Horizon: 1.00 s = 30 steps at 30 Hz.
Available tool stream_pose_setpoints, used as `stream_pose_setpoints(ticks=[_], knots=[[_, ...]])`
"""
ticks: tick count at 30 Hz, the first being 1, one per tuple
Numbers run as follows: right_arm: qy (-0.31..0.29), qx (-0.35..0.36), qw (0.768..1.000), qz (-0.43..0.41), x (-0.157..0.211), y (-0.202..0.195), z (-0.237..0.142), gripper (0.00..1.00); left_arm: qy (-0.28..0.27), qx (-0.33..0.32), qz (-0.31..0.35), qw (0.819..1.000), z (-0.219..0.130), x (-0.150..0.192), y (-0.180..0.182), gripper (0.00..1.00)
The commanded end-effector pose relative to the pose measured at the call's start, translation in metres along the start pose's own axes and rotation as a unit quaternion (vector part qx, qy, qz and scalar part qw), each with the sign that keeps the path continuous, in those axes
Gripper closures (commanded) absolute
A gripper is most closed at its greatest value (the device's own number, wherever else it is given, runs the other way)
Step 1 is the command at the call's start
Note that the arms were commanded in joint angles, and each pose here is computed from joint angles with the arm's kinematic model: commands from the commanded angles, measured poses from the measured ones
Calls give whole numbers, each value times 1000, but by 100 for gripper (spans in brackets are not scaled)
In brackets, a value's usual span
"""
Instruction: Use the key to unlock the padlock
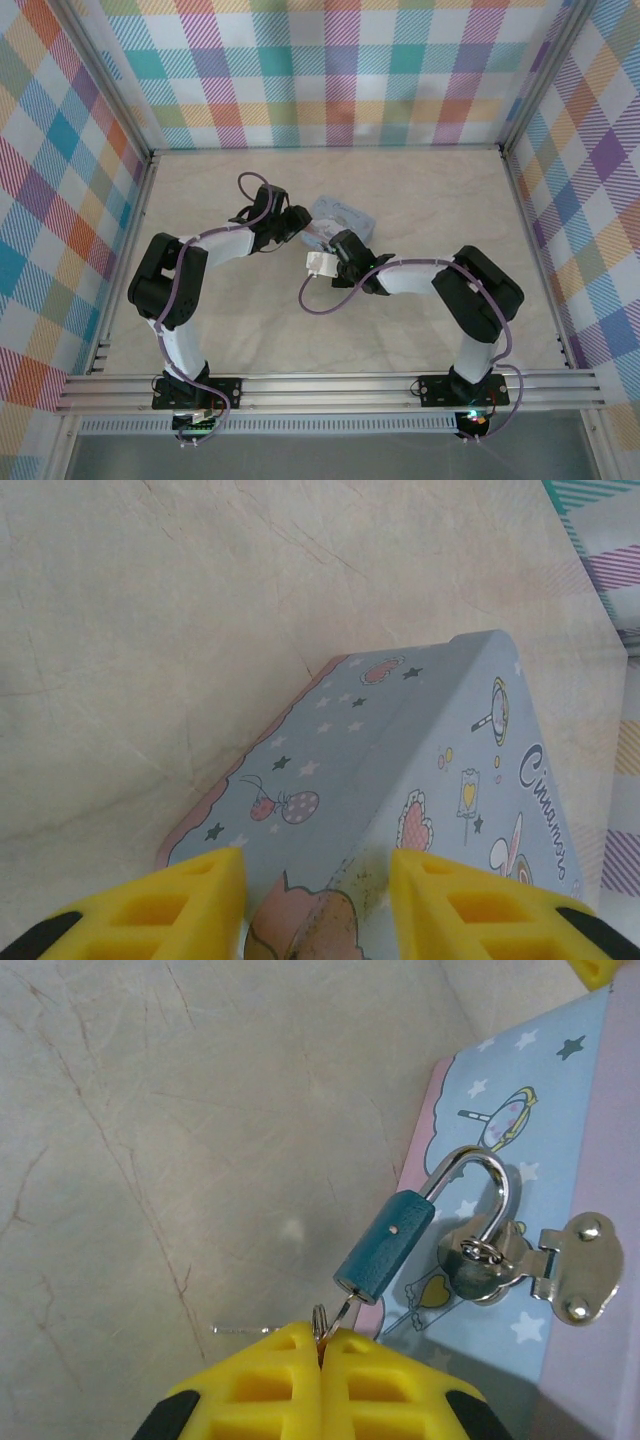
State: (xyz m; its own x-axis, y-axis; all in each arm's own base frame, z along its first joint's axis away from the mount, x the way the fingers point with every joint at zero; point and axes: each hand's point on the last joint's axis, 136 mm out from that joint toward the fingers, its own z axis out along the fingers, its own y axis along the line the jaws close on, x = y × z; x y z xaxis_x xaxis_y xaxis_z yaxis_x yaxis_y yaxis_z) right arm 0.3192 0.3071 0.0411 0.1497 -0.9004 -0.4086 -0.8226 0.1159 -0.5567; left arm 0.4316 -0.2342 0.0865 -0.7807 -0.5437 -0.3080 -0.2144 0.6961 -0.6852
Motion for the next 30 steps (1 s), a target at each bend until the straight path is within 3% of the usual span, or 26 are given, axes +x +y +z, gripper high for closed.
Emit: stream_pose_setpoints(ticks=[1,13,20,30], knots=[[-62,71,995,-13,-38,-38,-7,100,28,6,13,1000,1,10,-3,58],[-45,54,997,36,-16,-22,-35,100,6,-6,13,1000,-2,-5,4,58],[-38,56,997,23,-11,-19,-32,100,8,1,13,1000,1,-5,1,58],[-82,74,994,-10,-51,-48,-6,100,47,32,24,998,12,15,-14,62]])
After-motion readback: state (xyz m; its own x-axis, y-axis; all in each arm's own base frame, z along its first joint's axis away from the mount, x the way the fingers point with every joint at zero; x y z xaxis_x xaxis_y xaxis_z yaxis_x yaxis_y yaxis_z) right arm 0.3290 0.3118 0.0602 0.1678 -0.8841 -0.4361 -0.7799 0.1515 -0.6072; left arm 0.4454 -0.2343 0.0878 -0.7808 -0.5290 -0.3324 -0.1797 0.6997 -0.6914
